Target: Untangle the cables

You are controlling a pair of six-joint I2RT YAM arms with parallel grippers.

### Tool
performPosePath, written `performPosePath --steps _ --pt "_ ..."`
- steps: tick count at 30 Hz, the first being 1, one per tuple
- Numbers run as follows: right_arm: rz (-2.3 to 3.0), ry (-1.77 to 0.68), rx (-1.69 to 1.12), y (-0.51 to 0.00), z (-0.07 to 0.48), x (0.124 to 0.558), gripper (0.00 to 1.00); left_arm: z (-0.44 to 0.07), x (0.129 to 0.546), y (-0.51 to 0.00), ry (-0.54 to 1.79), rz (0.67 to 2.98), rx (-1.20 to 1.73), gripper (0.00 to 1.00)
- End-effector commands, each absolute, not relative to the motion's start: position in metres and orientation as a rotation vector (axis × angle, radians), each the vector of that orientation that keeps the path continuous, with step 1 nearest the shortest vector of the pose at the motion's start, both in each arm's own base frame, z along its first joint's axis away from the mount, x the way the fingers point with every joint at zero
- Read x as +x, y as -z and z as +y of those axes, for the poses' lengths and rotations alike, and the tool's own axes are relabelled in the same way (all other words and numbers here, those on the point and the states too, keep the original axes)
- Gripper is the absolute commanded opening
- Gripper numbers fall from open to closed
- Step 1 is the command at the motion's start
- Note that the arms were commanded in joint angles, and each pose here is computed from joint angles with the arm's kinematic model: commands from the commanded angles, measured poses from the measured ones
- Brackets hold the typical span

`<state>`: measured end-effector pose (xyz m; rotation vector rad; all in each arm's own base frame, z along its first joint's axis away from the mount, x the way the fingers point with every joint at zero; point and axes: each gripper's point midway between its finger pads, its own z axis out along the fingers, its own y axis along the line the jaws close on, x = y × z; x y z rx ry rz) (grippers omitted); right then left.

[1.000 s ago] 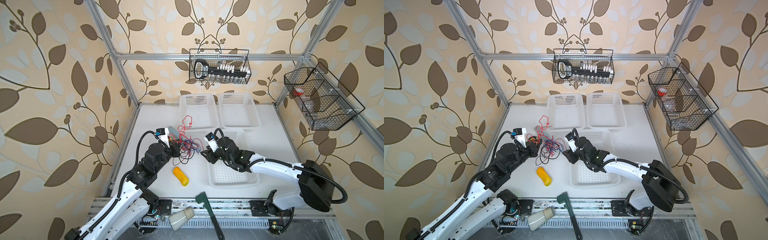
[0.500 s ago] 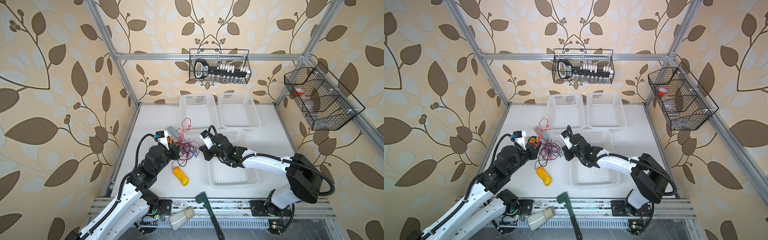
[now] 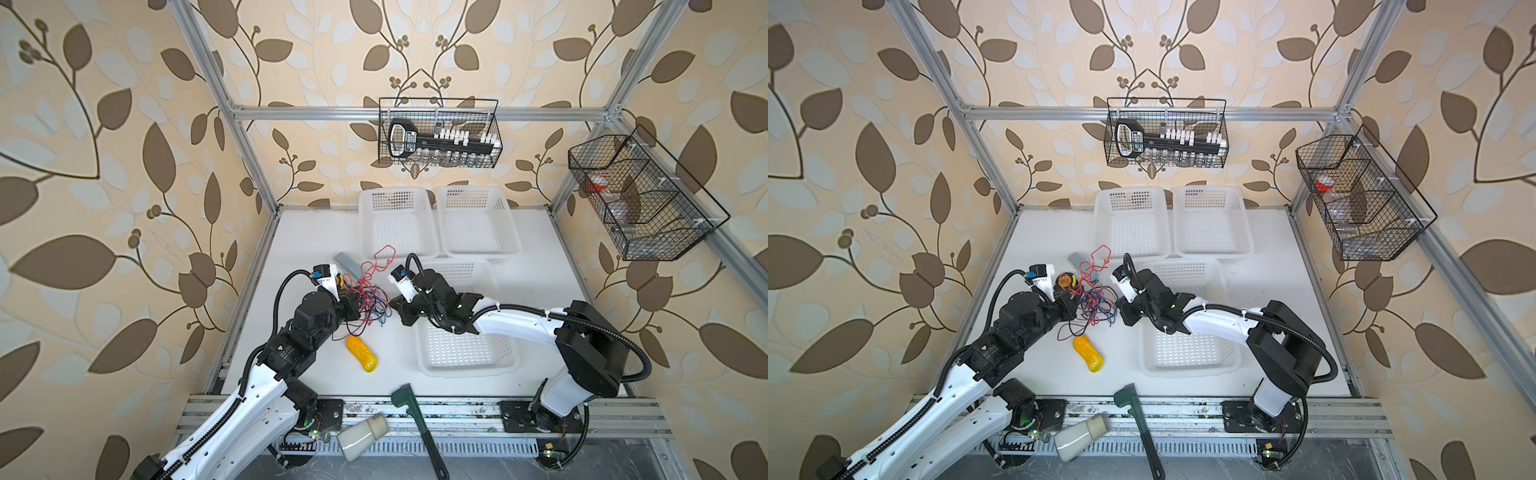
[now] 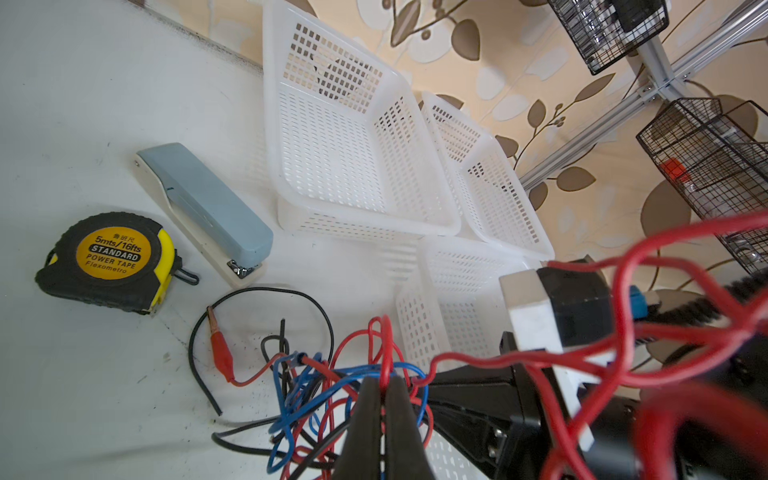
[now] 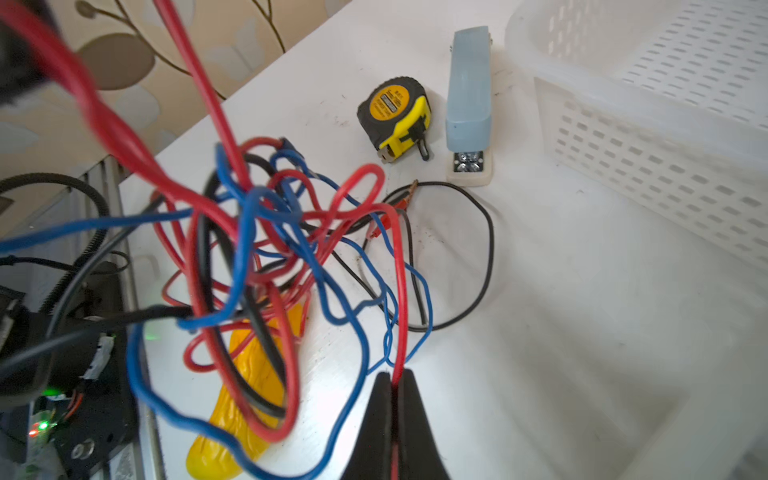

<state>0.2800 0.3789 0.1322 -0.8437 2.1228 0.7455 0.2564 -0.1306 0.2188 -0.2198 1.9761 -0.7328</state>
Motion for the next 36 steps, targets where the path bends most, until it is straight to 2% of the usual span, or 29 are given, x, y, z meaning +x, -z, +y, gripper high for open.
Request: performPosePath --steps 1,14,18,19,20,21,25,26,36 --pt "2.024 -0.885 -0.855 -0.169 0.403 0.278 0.00 -0.122 0.260 -0.237 0.721 1.894 -0.248 0.00" --pt "1.788 -0.957 -0.736 -0.280 0.372 0.283 0.00 -0.106 0.255 -0.268 0.681 1.794 -0.265 0.00" --pt "1.753 -0.959 -0.783 -0.295 0.375 0.277 0.00 -0.110 0.254 -0.275 0.694 1.780 -0.223 0.00" --pt "1.745 -0.961 -0.787 -0.298 0.377 0.277 0.00 -0.111 0.254 -0.276 0.690 1.781 -0.217 0.07" --pt "1.741 -0.963 -0.796 -0.299 0.378 0.277 0.00 -0.111 0.254 -0.274 0.688 1.787 -0.213 0.22" --pt "1.742 -0.965 -0.804 -0.298 0.380 0.277 0.00 -0.113 0.254 -0.273 0.689 1.793 -0.205 0.42" --pt "1.739 -0.959 -0.827 -0.298 0.387 0.277 0.00 -0.117 0.254 -0.273 0.700 1.798 -0.181 0.94" --pt "1.742 -0.947 -0.833 -0.296 0.388 0.278 0.00 -0.119 0.254 -0.274 0.709 1.796 -0.169 0.99" --pt "1.663 -0.963 -0.948 -0.311 0.414 0.262 0.00 -0.155 0.261 -0.269 0.815 1.824 -0.001 0.99"
